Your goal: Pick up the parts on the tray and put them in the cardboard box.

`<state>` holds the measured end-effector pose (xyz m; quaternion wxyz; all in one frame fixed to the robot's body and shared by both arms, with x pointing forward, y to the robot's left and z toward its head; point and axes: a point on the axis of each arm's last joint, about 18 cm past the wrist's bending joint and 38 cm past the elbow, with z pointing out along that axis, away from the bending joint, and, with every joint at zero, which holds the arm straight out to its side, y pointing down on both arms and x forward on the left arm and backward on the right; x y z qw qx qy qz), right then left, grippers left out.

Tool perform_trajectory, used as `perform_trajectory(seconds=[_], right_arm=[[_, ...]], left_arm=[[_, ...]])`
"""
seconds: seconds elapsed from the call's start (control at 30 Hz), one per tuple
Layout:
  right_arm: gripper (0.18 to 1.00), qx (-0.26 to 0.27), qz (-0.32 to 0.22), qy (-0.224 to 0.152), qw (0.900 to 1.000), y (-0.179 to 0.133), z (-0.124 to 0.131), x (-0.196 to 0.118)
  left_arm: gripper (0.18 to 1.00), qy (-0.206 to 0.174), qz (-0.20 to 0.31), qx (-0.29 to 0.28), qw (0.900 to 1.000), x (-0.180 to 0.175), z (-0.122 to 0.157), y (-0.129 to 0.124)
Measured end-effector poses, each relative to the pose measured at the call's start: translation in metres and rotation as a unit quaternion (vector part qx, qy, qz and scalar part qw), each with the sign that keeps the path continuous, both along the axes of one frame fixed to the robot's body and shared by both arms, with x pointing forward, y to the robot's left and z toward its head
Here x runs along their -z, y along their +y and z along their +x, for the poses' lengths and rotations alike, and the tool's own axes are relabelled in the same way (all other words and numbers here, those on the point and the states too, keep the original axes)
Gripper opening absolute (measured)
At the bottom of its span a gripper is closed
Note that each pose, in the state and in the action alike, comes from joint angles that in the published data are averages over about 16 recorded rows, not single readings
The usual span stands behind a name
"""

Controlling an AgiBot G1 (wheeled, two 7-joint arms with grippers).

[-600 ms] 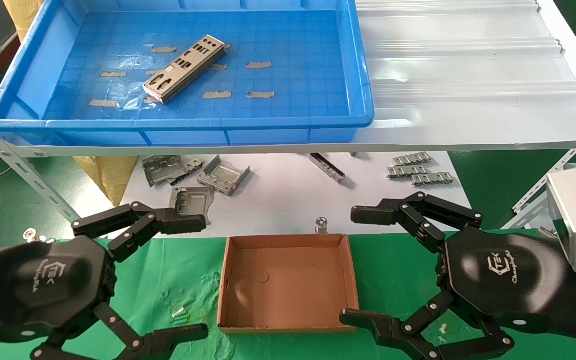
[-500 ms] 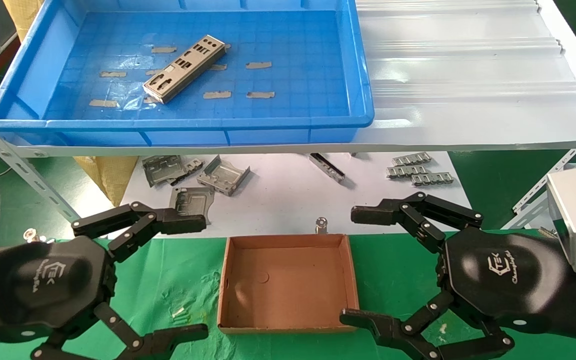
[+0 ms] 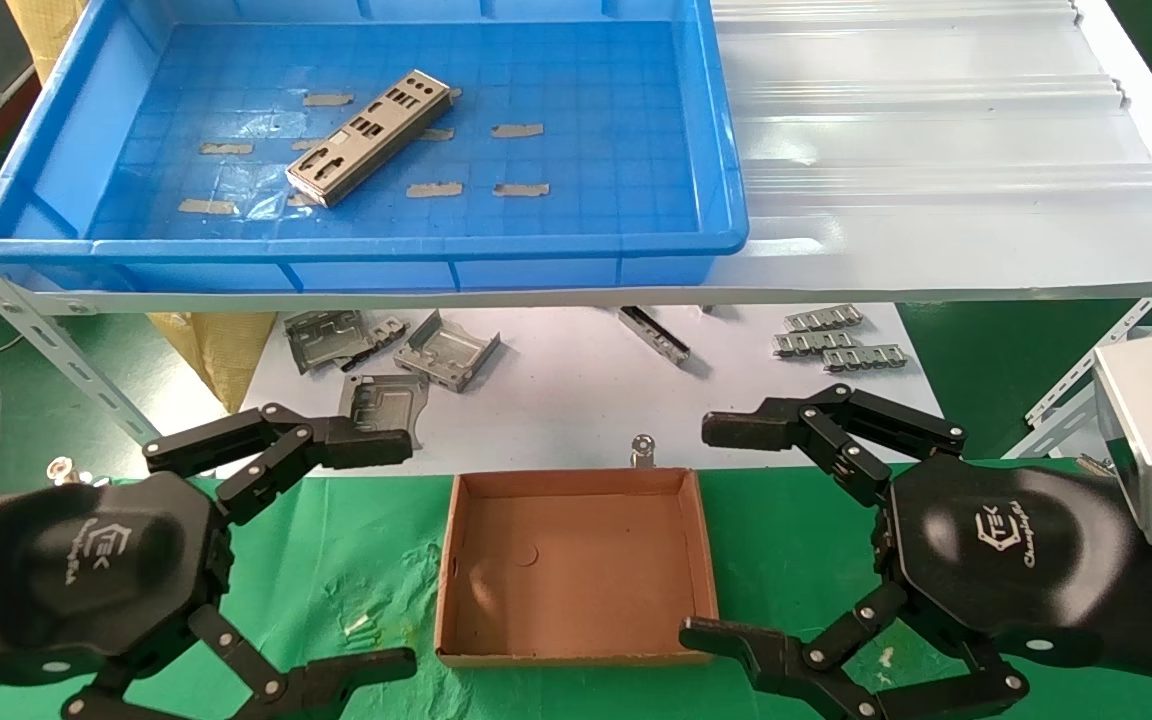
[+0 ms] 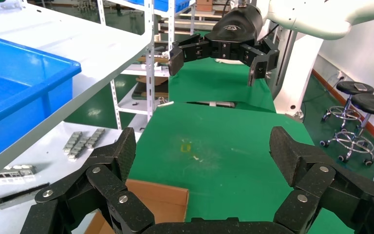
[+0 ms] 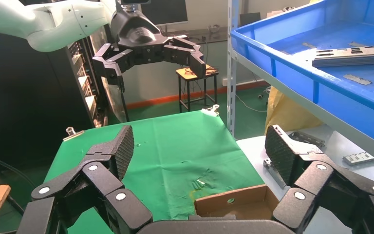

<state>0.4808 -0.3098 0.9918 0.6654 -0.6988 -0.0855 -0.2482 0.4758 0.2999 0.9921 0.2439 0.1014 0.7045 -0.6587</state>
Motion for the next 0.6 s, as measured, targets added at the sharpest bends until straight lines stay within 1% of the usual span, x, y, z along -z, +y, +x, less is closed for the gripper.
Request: perform_trajectory(seconds=[0.27, 0.47, 0.6], right_arm=[[0.979, 0.000, 0.000, 0.000, 1.000, 0.0000, 0.0000, 0.0000], [0.931, 0.000, 0.000, 0.000, 1.000, 0.0000, 0.0000, 0.0000], [0.873, 0.000, 0.000, 0.000, 1.000, 0.0000, 0.0000, 0.0000]], left_arm=[[1.001, 0.000, 0.000, 0.000, 1.0000, 0.0000, 0.0000, 0.0000], [1.001, 0.000, 0.000, 0.000, 1.0000, 0.0000, 0.0000, 0.0000], [1.001, 0.000, 0.000, 0.000, 1.0000, 0.0000, 0.0000, 0.0000]])
